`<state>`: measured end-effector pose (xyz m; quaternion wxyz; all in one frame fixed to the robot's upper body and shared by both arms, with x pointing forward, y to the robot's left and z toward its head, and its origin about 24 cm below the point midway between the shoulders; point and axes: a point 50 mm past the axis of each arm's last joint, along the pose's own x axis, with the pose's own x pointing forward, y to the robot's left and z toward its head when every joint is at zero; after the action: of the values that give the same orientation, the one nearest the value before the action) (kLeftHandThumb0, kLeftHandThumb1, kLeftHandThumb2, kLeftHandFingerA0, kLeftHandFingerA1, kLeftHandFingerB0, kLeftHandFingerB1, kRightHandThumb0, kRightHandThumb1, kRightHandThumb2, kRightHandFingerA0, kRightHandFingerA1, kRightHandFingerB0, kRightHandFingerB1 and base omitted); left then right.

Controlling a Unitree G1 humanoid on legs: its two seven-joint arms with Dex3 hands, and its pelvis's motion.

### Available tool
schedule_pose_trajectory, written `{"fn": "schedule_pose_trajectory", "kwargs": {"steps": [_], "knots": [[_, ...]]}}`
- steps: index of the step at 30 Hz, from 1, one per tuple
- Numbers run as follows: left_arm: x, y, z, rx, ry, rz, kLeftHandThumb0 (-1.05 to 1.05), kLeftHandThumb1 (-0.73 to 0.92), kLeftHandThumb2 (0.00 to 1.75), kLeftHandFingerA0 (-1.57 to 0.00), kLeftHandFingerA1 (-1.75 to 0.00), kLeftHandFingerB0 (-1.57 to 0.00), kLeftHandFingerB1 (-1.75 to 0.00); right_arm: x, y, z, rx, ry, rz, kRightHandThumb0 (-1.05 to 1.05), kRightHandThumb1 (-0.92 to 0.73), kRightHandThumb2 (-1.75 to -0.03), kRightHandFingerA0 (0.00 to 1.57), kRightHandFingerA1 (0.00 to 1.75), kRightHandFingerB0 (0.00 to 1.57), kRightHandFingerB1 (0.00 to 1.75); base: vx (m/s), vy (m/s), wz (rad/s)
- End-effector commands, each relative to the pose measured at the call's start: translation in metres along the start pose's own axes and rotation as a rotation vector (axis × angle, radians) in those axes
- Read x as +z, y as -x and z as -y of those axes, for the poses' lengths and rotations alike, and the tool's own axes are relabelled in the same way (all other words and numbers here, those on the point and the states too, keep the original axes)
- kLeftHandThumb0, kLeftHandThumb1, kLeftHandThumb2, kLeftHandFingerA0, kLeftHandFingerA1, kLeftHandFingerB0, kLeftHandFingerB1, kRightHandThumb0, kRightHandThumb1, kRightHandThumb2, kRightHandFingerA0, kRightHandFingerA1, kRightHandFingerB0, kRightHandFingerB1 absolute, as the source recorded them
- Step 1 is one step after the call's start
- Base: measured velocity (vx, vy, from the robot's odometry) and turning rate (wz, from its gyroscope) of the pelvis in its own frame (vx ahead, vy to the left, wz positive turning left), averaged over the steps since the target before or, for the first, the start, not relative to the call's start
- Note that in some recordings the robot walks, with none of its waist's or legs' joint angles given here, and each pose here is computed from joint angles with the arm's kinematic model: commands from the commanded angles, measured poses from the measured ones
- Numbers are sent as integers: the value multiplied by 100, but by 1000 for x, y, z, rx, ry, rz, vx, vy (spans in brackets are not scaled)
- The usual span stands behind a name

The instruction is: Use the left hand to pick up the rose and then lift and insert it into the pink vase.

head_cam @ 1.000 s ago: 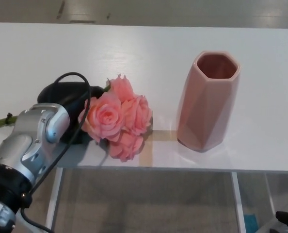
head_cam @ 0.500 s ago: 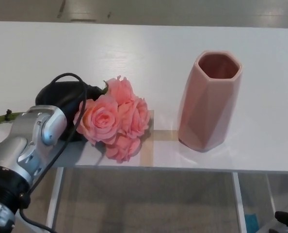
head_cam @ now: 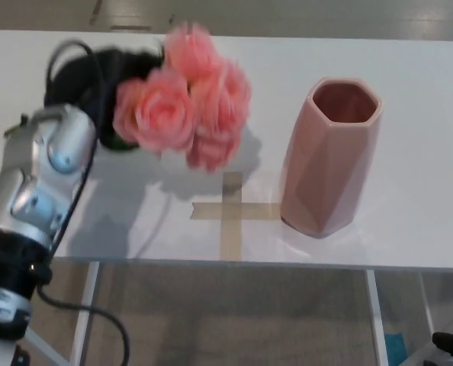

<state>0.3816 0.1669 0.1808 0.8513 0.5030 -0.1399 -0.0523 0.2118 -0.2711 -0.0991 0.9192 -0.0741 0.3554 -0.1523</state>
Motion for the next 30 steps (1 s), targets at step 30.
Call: {"fn": "schedule_pose_trajectory", "kwargs": {"steps": [30], "knots": [[158, -35, -102, -47, 932, 263, -20, 78, 69, -101, -133, -83, -89, -16, 5, 7, 6, 30, -47, -20, -61, -57, 62, 50, 55, 46, 0, 0, 0]]}}
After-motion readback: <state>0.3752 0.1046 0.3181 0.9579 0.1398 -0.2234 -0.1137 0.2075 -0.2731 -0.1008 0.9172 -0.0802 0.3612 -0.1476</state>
